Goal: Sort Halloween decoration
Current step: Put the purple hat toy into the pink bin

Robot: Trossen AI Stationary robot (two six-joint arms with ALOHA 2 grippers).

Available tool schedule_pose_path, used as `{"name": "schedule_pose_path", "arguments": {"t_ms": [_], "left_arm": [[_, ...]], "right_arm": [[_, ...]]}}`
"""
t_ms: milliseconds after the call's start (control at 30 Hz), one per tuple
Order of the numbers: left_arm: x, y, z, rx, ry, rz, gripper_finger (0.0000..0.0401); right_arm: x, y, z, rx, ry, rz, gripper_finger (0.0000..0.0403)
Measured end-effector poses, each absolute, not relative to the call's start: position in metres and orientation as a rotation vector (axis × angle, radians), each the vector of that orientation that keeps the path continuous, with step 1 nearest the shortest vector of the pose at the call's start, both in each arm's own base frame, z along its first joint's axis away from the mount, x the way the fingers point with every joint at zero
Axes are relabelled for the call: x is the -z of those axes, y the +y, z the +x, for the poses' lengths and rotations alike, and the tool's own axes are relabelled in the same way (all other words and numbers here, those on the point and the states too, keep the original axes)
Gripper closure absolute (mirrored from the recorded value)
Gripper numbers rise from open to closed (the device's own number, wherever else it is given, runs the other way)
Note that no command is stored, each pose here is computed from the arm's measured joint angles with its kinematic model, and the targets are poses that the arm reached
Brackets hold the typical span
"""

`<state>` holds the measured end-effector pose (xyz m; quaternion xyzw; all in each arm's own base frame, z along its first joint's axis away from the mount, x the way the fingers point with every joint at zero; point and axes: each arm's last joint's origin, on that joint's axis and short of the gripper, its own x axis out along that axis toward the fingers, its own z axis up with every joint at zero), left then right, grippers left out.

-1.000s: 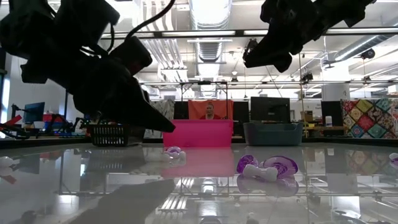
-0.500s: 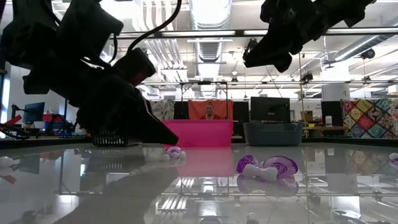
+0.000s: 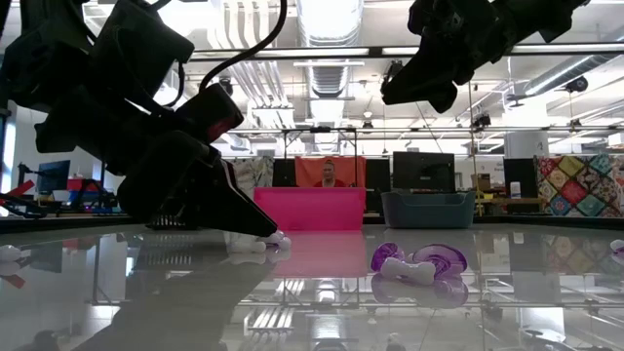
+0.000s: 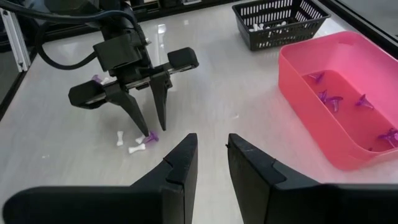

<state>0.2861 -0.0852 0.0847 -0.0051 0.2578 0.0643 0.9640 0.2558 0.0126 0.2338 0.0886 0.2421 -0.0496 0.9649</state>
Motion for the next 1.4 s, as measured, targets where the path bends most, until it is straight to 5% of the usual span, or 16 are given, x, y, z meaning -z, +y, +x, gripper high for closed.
{"name": "schedule_pose_path", "arguments": {"t_ms": [367, 1400], "left_arm": [[-0.0843, -0.0851, 0.2858, -0.131, 0.527, -0.008, 0.0363], [-0.0885, -0.0854, 0.2871, -0.129, 0.506, 0.010, 0.0393]], "right_arm": [[-0.2338, 0.0126, 0.2558, 0.101, 0.490, 0.178, 0.0323], [-0.2338, 0.0126, 0.2558, 0.101, 0.491, 0.178, 0.0323]]}}
